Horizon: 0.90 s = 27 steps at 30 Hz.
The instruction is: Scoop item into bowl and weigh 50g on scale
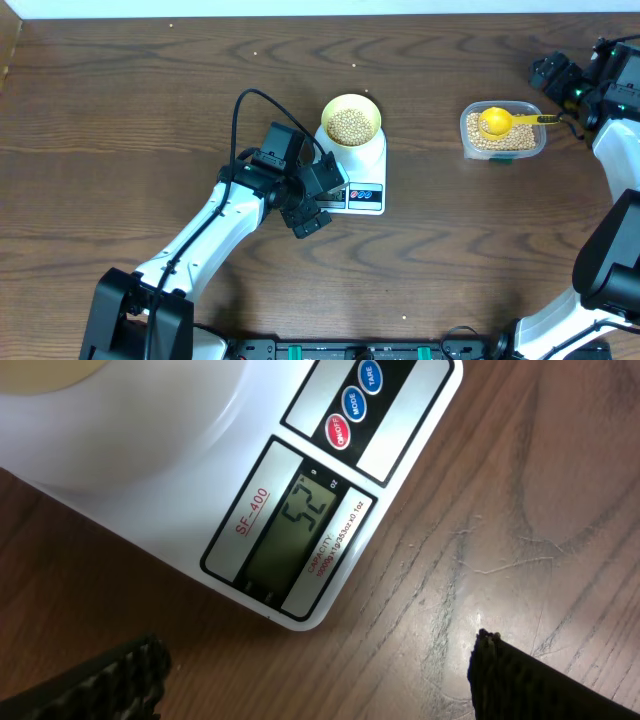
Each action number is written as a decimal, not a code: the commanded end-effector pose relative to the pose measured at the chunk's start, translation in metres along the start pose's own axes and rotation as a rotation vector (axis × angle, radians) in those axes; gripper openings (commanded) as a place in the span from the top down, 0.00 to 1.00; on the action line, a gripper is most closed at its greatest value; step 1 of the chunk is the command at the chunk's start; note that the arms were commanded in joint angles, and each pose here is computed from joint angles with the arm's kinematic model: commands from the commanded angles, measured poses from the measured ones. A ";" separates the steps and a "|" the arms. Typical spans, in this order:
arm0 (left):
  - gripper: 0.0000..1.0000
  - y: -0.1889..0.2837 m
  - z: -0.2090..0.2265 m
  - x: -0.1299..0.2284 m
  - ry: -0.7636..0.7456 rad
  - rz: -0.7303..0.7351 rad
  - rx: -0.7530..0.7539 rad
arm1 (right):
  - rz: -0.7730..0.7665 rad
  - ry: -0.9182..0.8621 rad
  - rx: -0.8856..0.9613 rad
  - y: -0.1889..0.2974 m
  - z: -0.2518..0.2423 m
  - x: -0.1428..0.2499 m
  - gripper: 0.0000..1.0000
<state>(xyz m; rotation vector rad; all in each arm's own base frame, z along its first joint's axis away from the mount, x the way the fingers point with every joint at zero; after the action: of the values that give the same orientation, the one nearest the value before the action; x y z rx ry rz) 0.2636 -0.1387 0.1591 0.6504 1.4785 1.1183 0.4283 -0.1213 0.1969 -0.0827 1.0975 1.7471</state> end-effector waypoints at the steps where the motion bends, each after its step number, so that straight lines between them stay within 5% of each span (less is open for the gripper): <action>1: 0.02 0.001 0.000 0.001 -0.007 0.005 -0.004 | -0.013 0.024 -0.016 0.005 0.006 -0.004 0.01; 27: 0.02 0.001 0.005 -0.003 -0.021 -0.024 -0.036 | -0.013 0.024 -0.016 0.005 0.006 -0.004 0.01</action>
<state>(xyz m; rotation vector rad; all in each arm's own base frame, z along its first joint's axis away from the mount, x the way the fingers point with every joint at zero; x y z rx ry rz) 0.2687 -0.1409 0.1612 0.6143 1.4540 1.1115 0.4283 -0.1213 0.1969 -0.0830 1.0978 1.7471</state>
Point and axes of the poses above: each gripper's point midway between its finger pads, its own y axis back along the fingers, its own z axis along the line the jaws close on, x = y × z, the point moved 10 cm from there along y, back along the fingers, and after that the axes turned 9 degrees about -y, right-handed, at the moved point
